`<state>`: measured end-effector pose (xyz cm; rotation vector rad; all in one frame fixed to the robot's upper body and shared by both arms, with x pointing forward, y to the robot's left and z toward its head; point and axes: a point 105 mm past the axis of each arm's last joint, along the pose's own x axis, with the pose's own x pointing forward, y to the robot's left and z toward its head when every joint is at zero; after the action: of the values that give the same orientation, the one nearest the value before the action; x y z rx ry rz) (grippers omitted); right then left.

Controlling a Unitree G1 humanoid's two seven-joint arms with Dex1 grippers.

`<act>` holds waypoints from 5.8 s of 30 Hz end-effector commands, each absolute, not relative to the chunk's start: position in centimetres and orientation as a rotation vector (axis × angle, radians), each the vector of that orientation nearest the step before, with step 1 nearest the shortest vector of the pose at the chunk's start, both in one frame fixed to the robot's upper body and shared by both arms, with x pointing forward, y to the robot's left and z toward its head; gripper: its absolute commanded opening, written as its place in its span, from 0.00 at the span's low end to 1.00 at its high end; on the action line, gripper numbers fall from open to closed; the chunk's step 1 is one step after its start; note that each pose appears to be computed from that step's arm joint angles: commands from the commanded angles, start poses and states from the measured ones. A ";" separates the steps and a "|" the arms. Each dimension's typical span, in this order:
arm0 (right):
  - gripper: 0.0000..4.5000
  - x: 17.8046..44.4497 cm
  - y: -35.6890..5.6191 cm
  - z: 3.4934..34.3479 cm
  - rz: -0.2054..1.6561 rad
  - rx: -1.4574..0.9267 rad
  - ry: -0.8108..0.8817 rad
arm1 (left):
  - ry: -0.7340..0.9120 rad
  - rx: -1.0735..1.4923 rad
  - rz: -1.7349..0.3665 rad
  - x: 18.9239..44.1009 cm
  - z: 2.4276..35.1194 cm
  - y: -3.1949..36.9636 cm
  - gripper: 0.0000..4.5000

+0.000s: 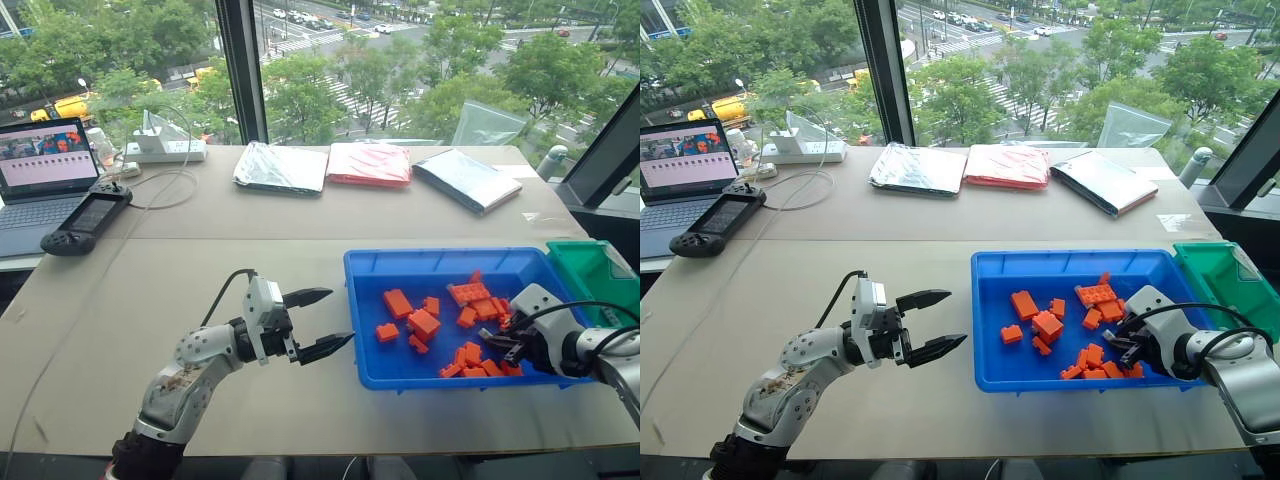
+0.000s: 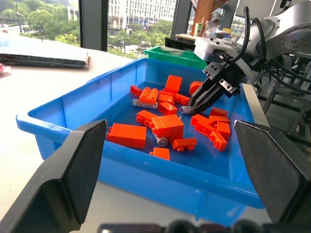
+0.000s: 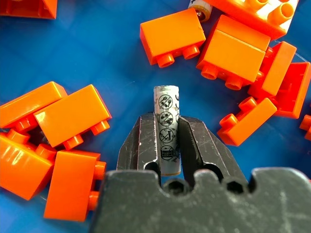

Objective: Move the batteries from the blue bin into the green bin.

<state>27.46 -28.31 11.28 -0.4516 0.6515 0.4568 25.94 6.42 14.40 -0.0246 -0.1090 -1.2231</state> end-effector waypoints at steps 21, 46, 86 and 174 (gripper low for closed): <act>0.06 30.7 -41.7 23.6 -0.564 -0.402 0.156 | -0.134 -0.011 -1.240 26.0 15.0 6.0 1.00; 0.99 32.7 -37.8 24.6 -0.385 -0.328 0.055 | -0.160 0.001 -1.247 25.7 15.2 6.1 1.00; 0.99 32.4 -25.7 18.0 0.444 -0.613 0.326 | -0.208 -0.001 -1.245 25.7 15.0 5.7 1.00; 0.99 35.8 -25.2 16.6 0.589 -0.658 0.578 | -0.153 -0.045 -1.228 25.1 14.8 5.2 1.00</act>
<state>35.59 -24.59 15.85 -0.6860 0.5995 0.6373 25.49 5.42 13.70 -0.0423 -0.1104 -1.2141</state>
